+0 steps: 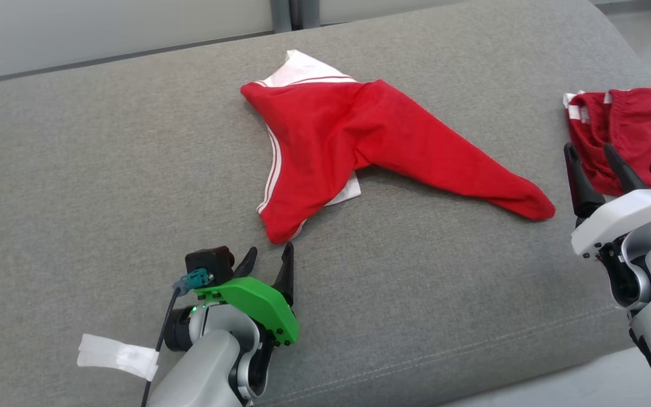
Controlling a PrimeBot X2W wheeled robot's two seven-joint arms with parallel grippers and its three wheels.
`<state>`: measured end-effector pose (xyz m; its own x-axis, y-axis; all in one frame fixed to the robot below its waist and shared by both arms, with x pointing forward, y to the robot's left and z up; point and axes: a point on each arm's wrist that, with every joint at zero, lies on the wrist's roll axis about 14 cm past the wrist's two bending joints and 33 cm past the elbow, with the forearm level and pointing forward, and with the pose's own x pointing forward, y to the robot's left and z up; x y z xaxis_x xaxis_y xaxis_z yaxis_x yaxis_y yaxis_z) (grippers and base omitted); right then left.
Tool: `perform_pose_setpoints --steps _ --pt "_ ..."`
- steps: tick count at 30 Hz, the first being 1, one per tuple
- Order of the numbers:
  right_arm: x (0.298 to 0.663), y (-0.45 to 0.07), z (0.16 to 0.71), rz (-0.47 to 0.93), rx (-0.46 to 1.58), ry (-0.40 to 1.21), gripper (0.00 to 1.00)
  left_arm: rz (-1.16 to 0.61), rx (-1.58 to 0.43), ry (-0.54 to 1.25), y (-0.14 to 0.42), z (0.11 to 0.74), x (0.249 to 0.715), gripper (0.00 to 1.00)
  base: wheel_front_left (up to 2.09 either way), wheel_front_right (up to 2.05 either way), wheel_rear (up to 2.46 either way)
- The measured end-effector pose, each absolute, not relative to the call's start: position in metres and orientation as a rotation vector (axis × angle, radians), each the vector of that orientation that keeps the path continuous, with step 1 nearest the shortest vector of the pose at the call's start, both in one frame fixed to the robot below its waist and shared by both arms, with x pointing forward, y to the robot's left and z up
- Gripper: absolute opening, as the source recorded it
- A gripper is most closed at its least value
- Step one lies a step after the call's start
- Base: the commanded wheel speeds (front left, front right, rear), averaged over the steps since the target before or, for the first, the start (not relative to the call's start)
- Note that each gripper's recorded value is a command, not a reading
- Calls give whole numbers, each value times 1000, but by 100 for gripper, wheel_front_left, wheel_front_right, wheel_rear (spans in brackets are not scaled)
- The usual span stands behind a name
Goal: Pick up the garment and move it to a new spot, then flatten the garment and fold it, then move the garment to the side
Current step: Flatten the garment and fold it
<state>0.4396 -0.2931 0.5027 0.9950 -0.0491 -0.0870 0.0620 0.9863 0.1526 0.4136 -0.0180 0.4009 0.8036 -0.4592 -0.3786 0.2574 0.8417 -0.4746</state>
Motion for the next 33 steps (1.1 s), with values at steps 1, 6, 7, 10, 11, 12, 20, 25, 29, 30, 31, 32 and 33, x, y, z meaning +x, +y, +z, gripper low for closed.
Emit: perform_pose_setpoints --steps 1,6,7,10,11,12,20,25,29,30,31,32,33 --pt "436 -296 504 -62 160 75 100 -397 -418 510 -20 398 416 100 0 0 0" --pt "419 -308 514 -96 169 39 100 -425 -438 527 -37 392 426 100 0 0 0" --pt "415 -310 513 -105 172 40 100 -437 -441 520 -42 394 428 100 0 0 0" --pt "408 -315 512 -124 177 42 100 -458 -442 509 -52 395 435 85 0 0 0" --pt "407 -316 512 -129 177 40 100 -462 -444 504 -53 396 437 49 0 0 0" --pt "407 -316 511 -132 183 40 100 -458 -448 501 -53 396 440 32 0 0 0" --pt "411 -301 510 -112 217 25 100 -466 -405 453 -40 404 450 0 0 0 0" --pt "414 -281 505 -71 238 37 100 -472 -361 414 -16 420 459 0 0 0 0" --pt "417 -262 500 -25 243 58 100 -499 -290 402 4 441 466 0 0 0 0" --pt "418 -256 498 -10 237 68 100 -505 -261 405 10 446 468 0 0 0 0" --pt "419 -249 497 9 233 77 100 -508 -224 411 18 449 469 0 0 0 0" --pt "421 -243 496 25 234 79 100 -513 -191 419 25 454 469 0 0 0 0" --pt "423 -236 496 42 232 81 100 -521 -165 429 31 459 470 0 0 0 0"
